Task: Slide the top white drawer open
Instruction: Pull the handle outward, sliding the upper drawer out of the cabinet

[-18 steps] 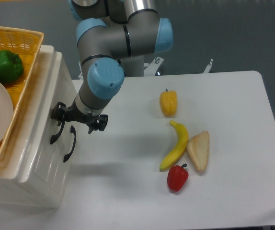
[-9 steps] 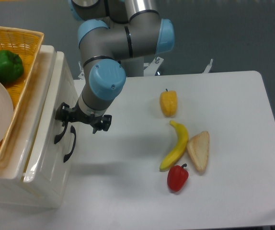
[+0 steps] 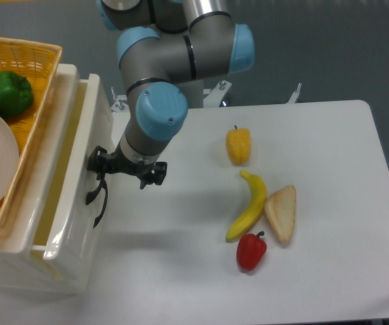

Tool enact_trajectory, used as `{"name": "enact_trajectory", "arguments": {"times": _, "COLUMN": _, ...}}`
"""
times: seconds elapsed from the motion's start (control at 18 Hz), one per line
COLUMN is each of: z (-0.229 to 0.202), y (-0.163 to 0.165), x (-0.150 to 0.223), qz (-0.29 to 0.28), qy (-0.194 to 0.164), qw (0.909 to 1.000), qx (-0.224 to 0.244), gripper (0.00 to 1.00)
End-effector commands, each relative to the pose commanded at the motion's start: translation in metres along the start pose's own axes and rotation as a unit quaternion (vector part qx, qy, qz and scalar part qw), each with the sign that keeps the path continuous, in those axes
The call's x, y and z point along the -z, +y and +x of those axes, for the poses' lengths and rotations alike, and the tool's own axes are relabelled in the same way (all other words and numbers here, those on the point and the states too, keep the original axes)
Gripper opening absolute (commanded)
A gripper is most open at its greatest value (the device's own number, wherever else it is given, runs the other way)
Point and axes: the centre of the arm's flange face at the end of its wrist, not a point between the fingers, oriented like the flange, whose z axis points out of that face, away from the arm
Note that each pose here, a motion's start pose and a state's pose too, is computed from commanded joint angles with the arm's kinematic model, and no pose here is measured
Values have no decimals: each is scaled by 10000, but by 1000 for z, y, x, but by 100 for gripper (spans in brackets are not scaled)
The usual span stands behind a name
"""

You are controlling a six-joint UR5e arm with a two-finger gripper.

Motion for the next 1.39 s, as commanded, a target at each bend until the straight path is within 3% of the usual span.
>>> {"name": "enact_trajectory", "arguments": {"times": 1.39, "z": -40, "y": 4, "x": 23, "qz": 148, "qy": -117, "qw": 9996, "qx": 215, "gripper": 100}}
